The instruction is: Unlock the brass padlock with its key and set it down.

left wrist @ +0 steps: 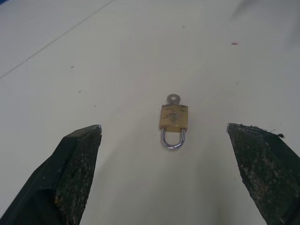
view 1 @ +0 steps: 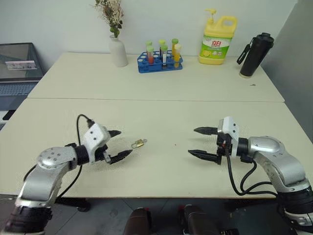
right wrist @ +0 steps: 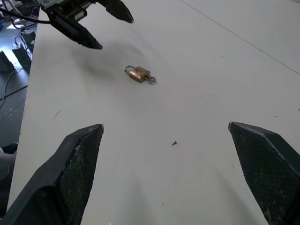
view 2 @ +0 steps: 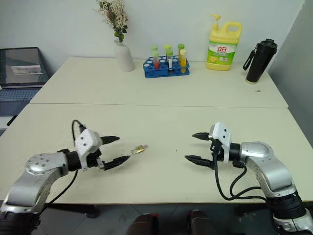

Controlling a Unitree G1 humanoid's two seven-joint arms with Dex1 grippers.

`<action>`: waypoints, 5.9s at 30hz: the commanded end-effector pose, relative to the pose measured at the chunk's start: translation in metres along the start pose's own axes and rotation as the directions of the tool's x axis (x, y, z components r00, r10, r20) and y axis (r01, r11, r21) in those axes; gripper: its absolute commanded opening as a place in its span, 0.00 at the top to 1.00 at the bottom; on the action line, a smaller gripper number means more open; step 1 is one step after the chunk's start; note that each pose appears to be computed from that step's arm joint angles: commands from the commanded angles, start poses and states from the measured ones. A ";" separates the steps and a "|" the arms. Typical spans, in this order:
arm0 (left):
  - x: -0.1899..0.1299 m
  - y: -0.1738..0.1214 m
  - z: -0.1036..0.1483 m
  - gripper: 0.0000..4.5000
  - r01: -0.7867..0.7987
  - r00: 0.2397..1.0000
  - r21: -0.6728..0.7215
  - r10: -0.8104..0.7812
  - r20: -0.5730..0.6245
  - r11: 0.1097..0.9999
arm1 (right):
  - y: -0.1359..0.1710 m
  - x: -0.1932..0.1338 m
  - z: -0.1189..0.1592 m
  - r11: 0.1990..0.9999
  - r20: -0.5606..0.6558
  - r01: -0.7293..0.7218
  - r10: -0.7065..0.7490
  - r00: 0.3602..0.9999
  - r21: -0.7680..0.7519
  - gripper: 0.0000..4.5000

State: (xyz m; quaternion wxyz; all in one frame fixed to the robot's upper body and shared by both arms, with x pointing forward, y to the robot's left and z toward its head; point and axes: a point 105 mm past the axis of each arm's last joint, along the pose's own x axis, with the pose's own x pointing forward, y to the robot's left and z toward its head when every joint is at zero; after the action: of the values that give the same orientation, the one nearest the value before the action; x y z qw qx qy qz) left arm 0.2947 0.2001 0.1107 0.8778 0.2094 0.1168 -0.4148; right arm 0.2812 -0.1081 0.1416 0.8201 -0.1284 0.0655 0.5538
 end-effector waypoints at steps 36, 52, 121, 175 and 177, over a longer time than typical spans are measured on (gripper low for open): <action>0.059 -0.021 -0.021 0.79 0.266 0.963 0.163 -0.254 -0.090 0.950 | 0.024 -0.006 0.004 0.999 -0.004 -0.021 0.021 1.000 0.028 0.00; 0.078 -0.062 0.102 0.79 0.010 0.868 0.855 -0.429 0.251 0.519 | 0.023 -0.032 -0.007 0.988 -0.001 0.096 -0.096 0.995 0.124 0.00; 0.074 -0.080 0.105 0.79 -0.364 0.798 0.913 -0.445 0.407 0.184 | -0.003 0.009 0.039 0.607 0.070 -0.190 0.216 0.974 0.771 1.00; 0.072 -0.076 0.110 0.79 -0.366 0.800 0.892 -0.401 0.447 0.264 | 0.018 0.029 0.041 0.928 0.160 -0.214 0.171 0.972 0.306 0.96; 0.072 -0.075 0.110 0.79 -0.367 0.801 0.892 -0.397 0.448 0.265 | 0.018 0.029 0.041 0.927 0.160 -0.218 0.176 0.971 0.306 0.96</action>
State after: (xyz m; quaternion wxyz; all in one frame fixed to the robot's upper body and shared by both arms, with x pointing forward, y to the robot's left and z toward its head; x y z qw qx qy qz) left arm 0.2847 0.0553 0.1499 0.5397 0.5563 -0.4289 -0.4641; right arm 0.2816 -0.0709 0.1579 0.7921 0.0543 0.1352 0.5927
